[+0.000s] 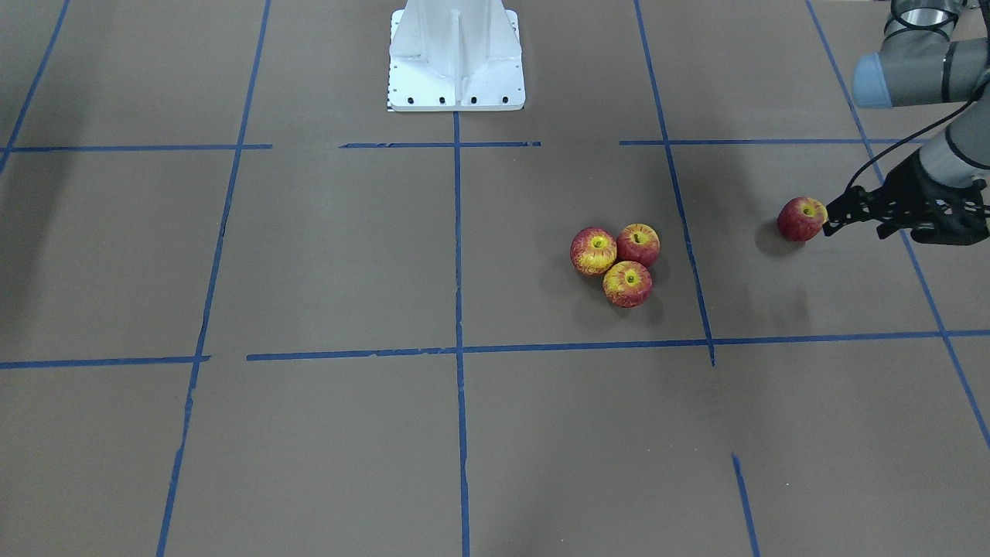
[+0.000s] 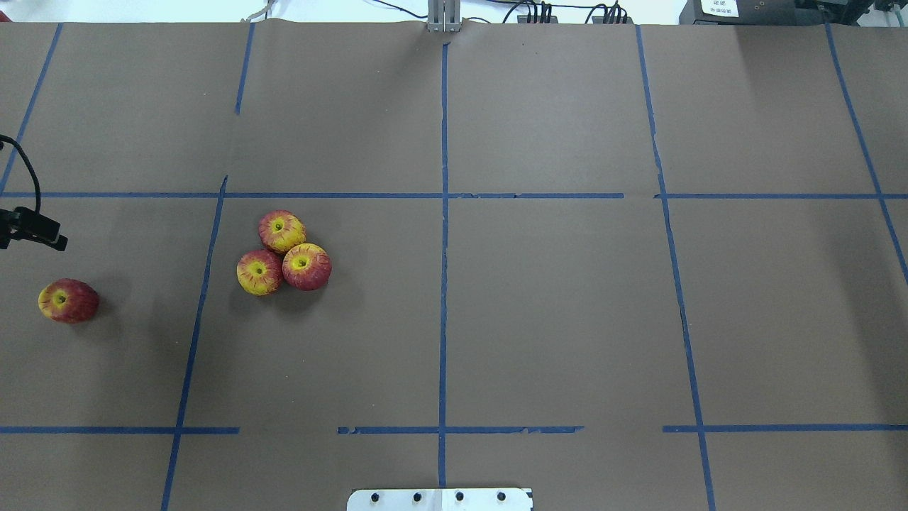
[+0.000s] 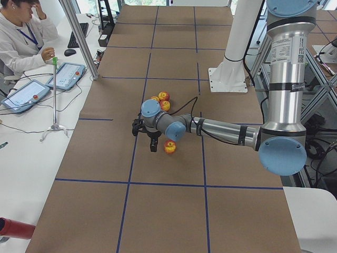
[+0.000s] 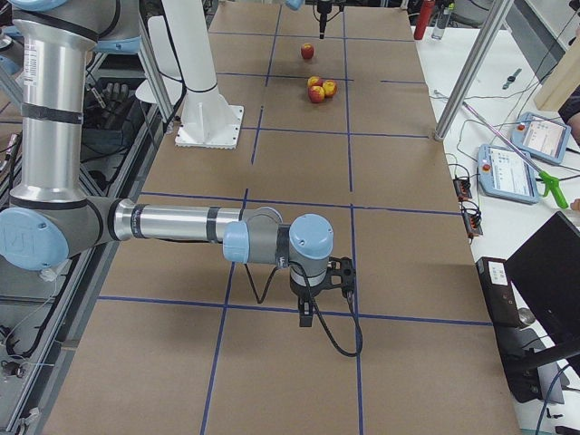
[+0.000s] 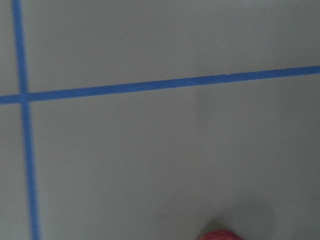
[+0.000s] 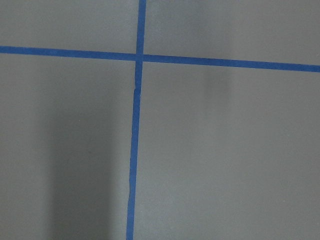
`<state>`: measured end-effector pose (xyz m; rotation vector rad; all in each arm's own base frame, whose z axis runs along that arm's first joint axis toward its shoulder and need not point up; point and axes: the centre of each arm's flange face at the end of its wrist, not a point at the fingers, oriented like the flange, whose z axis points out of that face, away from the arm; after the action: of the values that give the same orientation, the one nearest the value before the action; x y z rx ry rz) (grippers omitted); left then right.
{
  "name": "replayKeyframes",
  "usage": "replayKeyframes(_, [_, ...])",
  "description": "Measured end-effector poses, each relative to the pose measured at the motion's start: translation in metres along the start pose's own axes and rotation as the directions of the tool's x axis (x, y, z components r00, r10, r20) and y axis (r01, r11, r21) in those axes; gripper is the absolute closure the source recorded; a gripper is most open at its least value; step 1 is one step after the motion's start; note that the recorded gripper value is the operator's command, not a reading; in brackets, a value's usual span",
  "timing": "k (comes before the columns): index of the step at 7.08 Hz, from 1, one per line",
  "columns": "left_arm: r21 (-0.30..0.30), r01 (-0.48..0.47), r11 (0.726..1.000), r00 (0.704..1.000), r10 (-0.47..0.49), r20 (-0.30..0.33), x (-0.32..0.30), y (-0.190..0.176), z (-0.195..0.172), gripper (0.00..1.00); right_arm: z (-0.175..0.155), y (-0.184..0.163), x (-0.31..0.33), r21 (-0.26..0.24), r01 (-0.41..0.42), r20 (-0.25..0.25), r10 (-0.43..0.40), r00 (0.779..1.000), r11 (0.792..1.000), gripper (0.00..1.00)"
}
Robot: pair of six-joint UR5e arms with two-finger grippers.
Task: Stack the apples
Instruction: 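Lower the left gripper over the lone apple and close on it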
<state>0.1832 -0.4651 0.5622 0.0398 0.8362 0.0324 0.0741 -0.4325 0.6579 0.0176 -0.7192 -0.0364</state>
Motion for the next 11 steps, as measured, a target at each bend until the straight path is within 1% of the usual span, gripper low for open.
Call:
replayKeyframes(3, [-0.016,0.018,1.0,0.999,-0.018,0.043,0.033,0.026,0.031,0.0,0.0,0.0,0.0,0.0,0.0,0.0,0.0,1.0,1.0,0.0])
replayKeyframes(7, [-0.045,0.026,0.999,0.997,-0.023,0.069,0.026,0.042,0.044,0.0,0.0,0.0,0.0,0.0,0.0,0.0,0.0,1.0,1.0,0.0])
replayKeyframes(9, [-0.071,0.02,0.997,0.997,-0.014,0.077,0.027,0.048,0.056,0.0,0.0,0.0,0.0,0.0,0.0,0.0,0.0,1.0,1.0,0.0])
replayKeyframes(10, [-0.079,0.018,0.997,0.997,-0.011,0.079,0.027,0.05,0.06,0.04,0.0,0.0,0.0,0.0,0.0,0.0,0.0,1.0,1.0,0.0])
replayKeyframes(11, [-0.083,0.016,0.996,0.997,-0.009,0.081,0.027,0.051,0.062,0.1,0.0,0.0,0.0,0.0,0.0,0.0,0.0,1.0,1.0,0.0])
